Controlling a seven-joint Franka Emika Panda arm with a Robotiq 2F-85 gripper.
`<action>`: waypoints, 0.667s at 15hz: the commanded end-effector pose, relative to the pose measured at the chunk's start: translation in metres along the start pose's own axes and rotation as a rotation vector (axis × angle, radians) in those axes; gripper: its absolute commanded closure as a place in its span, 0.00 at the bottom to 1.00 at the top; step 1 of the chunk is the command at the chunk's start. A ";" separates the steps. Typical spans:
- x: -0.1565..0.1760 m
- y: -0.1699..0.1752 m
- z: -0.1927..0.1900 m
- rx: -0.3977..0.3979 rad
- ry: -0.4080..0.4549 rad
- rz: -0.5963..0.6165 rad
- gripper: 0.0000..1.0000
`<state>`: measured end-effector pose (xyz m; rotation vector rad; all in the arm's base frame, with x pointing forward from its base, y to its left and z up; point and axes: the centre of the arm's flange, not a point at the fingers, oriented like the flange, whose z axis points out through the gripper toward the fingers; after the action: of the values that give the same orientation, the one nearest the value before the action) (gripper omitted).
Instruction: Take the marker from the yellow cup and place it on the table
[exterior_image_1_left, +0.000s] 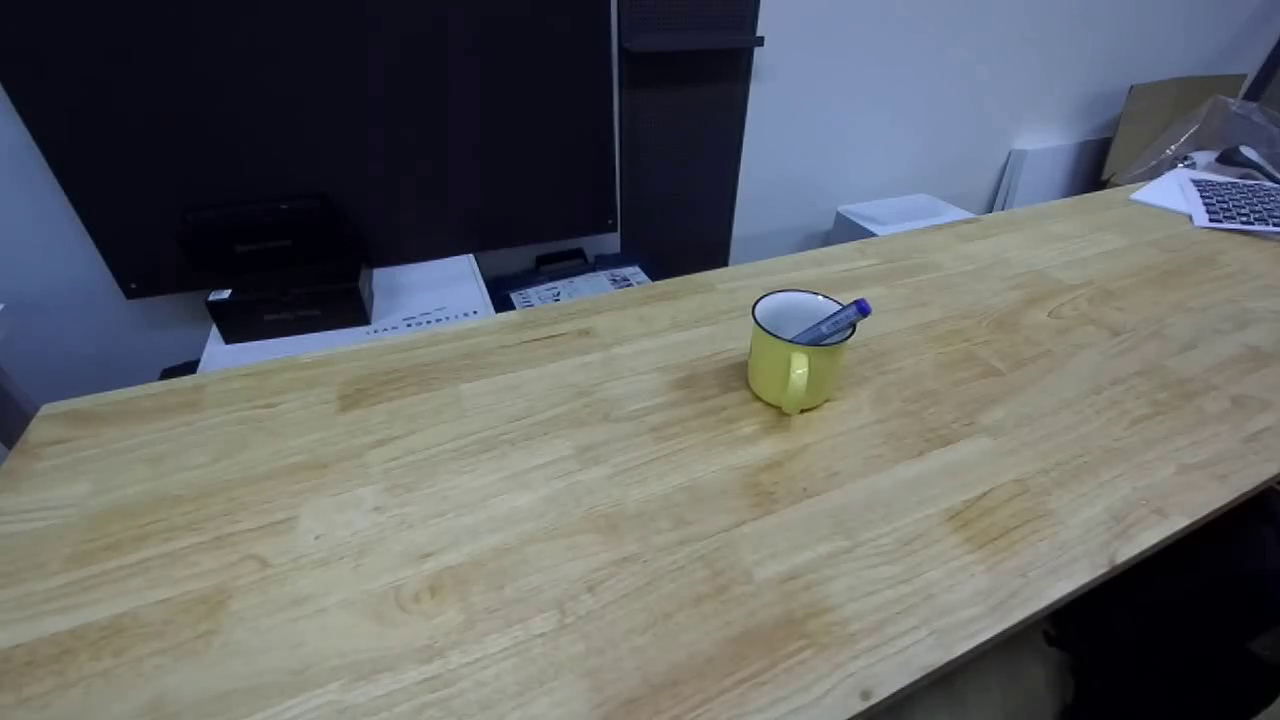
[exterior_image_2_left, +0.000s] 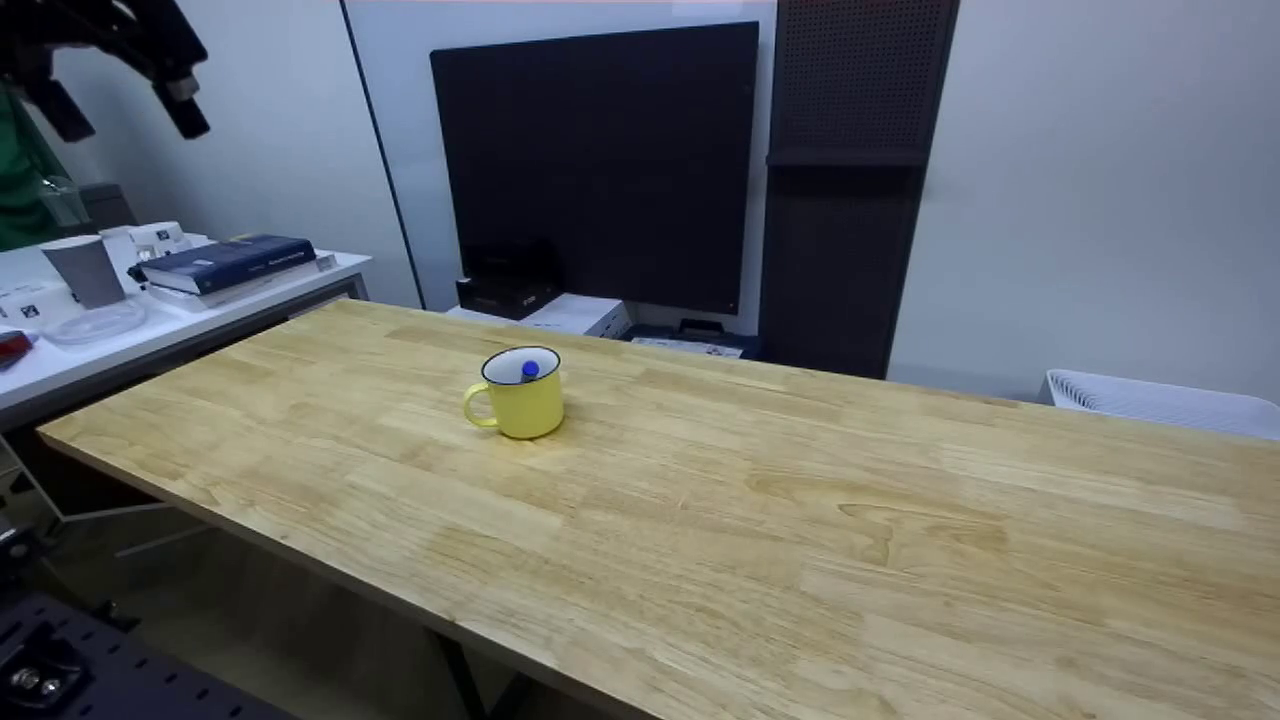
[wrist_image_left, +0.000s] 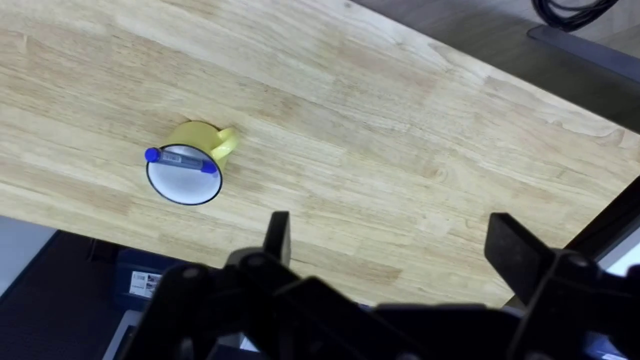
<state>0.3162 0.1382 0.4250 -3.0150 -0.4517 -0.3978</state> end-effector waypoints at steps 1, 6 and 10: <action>0.016 0.056 0.014 -0.081 0.066 0.032 0.00; 0.047 0.165 0.052 -0.183 0.086 0.105 0.00; 0.071 0.218 0.091 -0.200 0.033 0.120 0.00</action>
<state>0.4127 -0.0262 0.3715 -3.1787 -0.2309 -0.5659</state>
